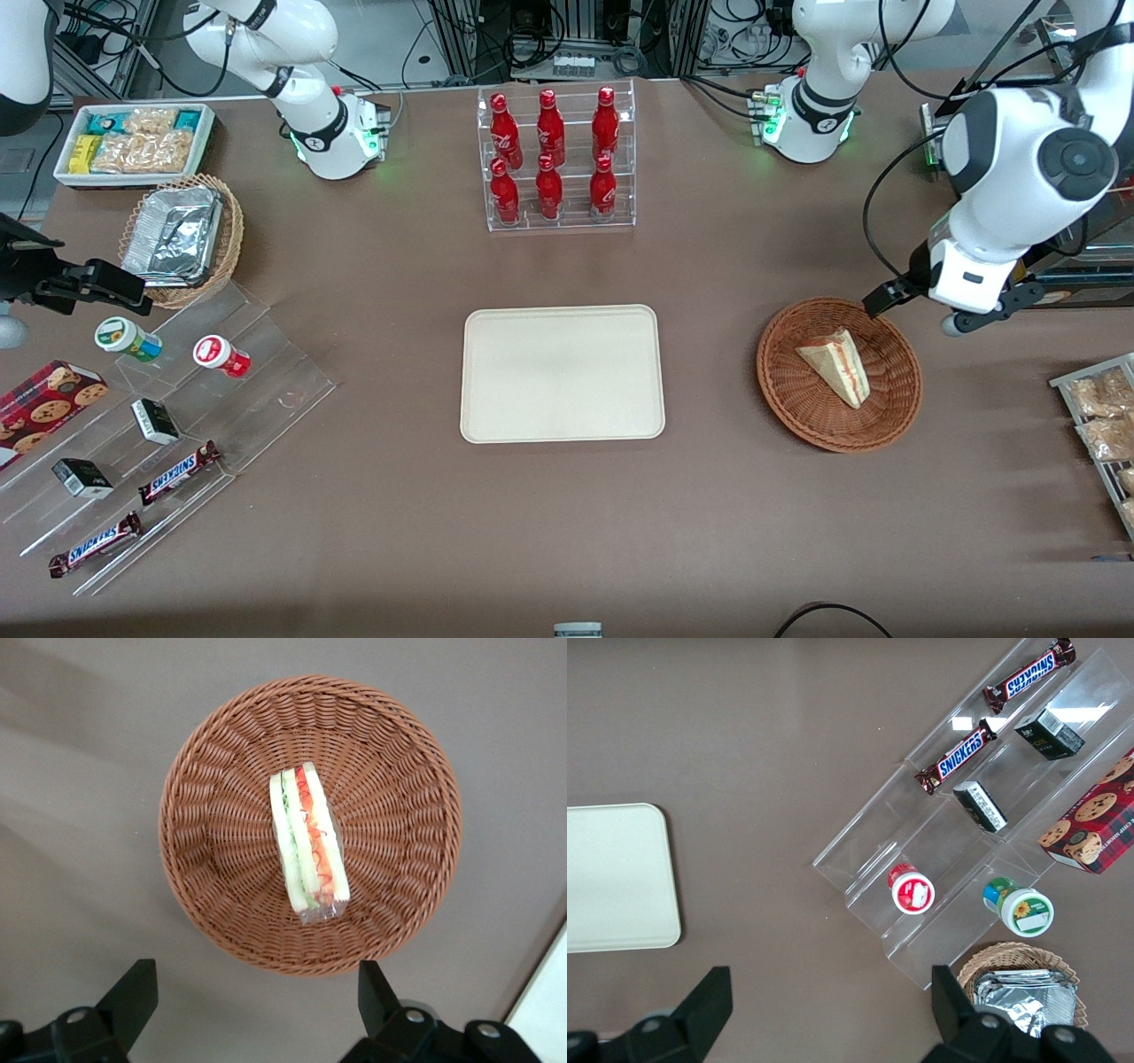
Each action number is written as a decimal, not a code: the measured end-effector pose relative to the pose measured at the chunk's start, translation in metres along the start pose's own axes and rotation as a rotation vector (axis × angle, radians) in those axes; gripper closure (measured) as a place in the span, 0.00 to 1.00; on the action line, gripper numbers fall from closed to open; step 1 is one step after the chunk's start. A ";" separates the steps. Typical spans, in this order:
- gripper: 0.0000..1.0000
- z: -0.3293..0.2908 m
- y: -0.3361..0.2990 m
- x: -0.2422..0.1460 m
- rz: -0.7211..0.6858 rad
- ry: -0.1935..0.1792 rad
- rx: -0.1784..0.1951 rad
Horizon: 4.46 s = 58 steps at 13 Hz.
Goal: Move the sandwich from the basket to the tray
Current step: 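Move the left gripper over the wrapped sandwich in the wicker basket, then lower the left gripper and close it on the wrapped sandwich, then lift the sandwich and carry it with the left gripper over the tray, then lower the sandwich onto the tray and open the left gripper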
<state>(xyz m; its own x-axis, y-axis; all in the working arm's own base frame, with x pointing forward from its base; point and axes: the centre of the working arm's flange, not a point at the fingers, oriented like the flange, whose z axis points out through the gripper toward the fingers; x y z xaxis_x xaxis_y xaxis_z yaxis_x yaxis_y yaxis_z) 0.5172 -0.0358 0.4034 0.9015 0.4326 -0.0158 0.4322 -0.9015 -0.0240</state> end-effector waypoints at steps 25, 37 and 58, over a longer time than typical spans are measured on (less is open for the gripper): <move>0.76 0.097 0.059 0.016 -0.063 -0.029 0.070; 0.85 0.069 0.287 -0.128 0.449 -0.047 0.026; 0.69 0.154 0.402 -0.158 0.516 -0.042 -0.035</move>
<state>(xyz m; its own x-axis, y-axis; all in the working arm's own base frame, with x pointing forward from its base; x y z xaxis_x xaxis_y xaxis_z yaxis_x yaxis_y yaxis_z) 0.5448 -0.4637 0.2422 0.9960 -0.0685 -0.0573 -0.0668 -0.9973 0.0310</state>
